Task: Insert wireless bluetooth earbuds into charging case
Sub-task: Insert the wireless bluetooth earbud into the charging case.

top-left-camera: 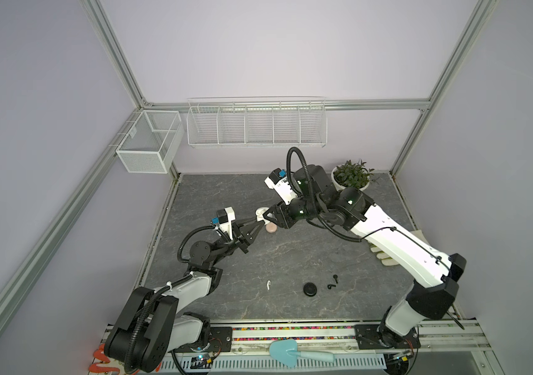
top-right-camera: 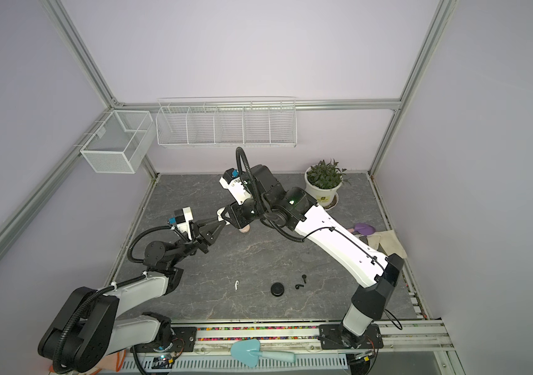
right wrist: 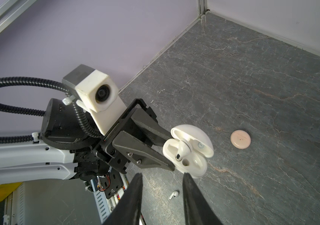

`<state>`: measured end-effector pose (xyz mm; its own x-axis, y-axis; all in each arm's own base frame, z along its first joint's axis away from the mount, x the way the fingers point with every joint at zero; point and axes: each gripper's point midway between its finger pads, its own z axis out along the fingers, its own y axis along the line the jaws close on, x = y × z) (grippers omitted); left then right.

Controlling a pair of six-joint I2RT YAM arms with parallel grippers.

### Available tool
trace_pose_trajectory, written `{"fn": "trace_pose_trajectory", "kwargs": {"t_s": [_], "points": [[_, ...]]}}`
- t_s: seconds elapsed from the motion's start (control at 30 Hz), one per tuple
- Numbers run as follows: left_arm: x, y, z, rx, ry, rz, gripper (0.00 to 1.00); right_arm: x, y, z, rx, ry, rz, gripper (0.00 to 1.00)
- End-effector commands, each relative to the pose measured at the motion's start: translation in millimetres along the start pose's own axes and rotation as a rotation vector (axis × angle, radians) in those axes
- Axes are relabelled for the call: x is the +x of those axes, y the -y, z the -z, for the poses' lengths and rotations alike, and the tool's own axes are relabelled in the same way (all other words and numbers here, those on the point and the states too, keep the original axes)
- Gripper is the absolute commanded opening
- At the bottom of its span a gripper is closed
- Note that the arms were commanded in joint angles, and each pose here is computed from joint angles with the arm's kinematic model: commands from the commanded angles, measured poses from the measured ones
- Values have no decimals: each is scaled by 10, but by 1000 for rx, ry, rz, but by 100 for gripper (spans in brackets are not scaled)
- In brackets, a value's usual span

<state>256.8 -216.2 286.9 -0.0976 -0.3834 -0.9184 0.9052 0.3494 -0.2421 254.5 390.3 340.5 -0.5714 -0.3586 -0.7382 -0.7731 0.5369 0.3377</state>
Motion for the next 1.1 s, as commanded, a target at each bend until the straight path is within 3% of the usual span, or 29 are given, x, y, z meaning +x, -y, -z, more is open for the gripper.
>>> {"fn": "trace_pose_trajectory", "kwargs": {"t_s": [0.0,1.07], "points": [[-122,134,-3,48,34,-46,0,-36,-7,-40,-22,-4,-1,37],[-111,142,20,44,35,-42,0,-67,98,-224,-17,-24,-2,35]]}}
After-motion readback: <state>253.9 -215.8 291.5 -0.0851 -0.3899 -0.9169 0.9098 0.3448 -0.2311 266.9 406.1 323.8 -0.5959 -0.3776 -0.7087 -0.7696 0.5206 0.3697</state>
